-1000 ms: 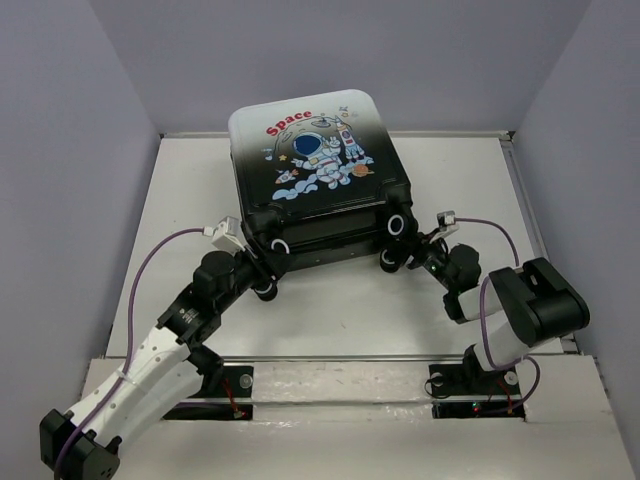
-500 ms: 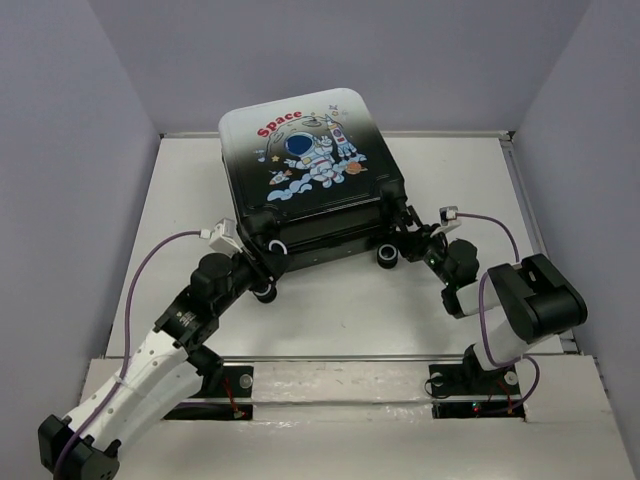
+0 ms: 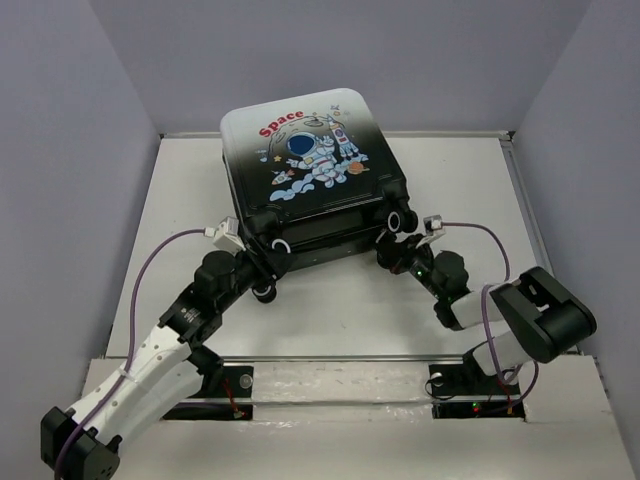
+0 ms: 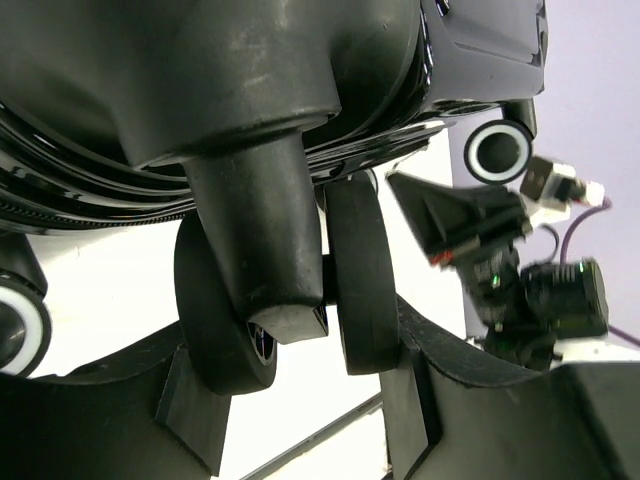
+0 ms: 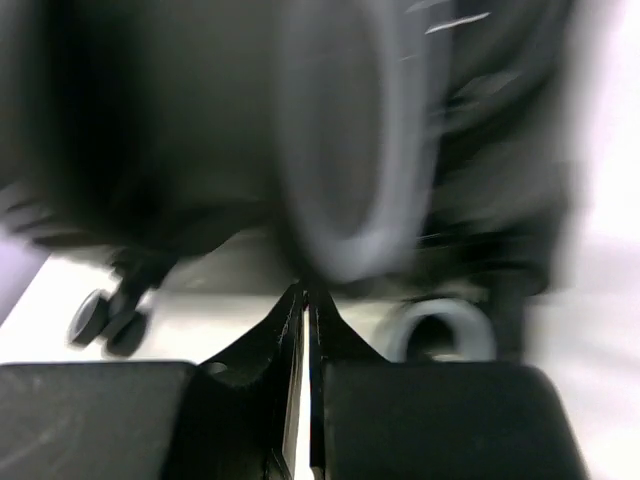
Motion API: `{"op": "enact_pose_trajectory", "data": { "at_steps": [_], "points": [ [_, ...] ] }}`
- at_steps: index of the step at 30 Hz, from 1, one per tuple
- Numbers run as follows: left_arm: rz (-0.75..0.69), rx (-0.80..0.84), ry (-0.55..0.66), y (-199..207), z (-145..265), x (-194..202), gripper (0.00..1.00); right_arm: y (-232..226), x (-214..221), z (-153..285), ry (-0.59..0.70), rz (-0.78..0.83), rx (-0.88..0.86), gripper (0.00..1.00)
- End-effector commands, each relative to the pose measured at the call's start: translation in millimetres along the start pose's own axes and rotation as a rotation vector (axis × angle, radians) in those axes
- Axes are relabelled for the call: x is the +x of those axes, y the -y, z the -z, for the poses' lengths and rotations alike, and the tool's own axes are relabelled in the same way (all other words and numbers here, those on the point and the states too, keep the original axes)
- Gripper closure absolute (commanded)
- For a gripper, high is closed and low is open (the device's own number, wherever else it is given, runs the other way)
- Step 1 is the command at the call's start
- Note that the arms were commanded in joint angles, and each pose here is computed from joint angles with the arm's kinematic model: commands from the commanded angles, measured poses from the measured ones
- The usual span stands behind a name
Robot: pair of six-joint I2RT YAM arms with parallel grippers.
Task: Pack the luggage
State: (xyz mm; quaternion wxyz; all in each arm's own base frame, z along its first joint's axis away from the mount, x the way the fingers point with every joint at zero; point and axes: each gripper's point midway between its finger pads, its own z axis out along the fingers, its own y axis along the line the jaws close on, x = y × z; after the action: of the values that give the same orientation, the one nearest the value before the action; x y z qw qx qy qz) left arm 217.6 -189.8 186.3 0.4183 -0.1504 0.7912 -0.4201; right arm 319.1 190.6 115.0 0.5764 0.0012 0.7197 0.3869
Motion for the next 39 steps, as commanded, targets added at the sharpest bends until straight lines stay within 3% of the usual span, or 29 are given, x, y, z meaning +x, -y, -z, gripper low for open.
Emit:
{"op": "enact_pose_trajectory", "data": {
  "at_steps": [1, 8, 18, 21, 22, 23, 27, 30, 31, 33, 39],
  "points": [
    [-0.099, 0.430, 0.111, 113.8, 17.4, -41.2, 0.94, -138.9, -20.8, 16.0, 0.222, 0.103, -0.386, 0.93],
    [-0.109, 0.478, 0.117, 135.2, 18.4, -48.8, 0.94, -184.7, 56.5, -1.9, 0.075, 0.136, -0.378, 0.93],
    [-0.110, 0.546, 0.095, 152.2, 26.0, -48.3, 0.94, -265.3, 109.0, -18.2, -0.044, 0.196, -0.492, 0.93],
    [-0.137, 0.537, 0.129, 155.3, 35.7, -56.6, 0.94, -233.4, 102.0, -18.0, -0.027, 0.218, -0.346, 0.93],
    [-0.139, 0.511, 0.130, 149.9, 34.7, -56.3, 0.94, -199.7, 88.5, -21.1, -0.027, 0.243, -0.213, 0.92],
    [-0.141, 0.516, 0.139, 149.9, 39.0, -57.1, 0.94, -194.6, 66.4, -19.2, -0.003, 0.215, -0.170, 0.90],
    [-0.124, 0.518, 0.129, 142.3, 37.8, -50.6, 0.94, -140.2, 50.3, -5.0, -0.038, 0.256, 0.060, 0.75],
    [-0.106, 0.533, 0.122, 140.0, 36.6, -46.5, 0.94, -98.1, 32.0, 13.6, -0.008, 0.256, 0.262, 0.57],
    [-0.099, 0.539, 0.124, 139.2, 36.3, -45.4, 0.94, -87.6, 28.1, 16.7, -0.006, 0.252, 0.294, 0.48],
    [-0.097, 0.545, 0.124, 139.5, 36.5, -44.9, 0.94, -73.7, 23.3, 18.1, -0.029, 0.216, 0.311, 0.43],
    [-0.113, 0.549, 0.118, 140.7, 35.6, -44.0, 0.94, -72.8, 28.4, -7.8, -0.093, 0.264, 0.282, 0.41]
  ]
}}
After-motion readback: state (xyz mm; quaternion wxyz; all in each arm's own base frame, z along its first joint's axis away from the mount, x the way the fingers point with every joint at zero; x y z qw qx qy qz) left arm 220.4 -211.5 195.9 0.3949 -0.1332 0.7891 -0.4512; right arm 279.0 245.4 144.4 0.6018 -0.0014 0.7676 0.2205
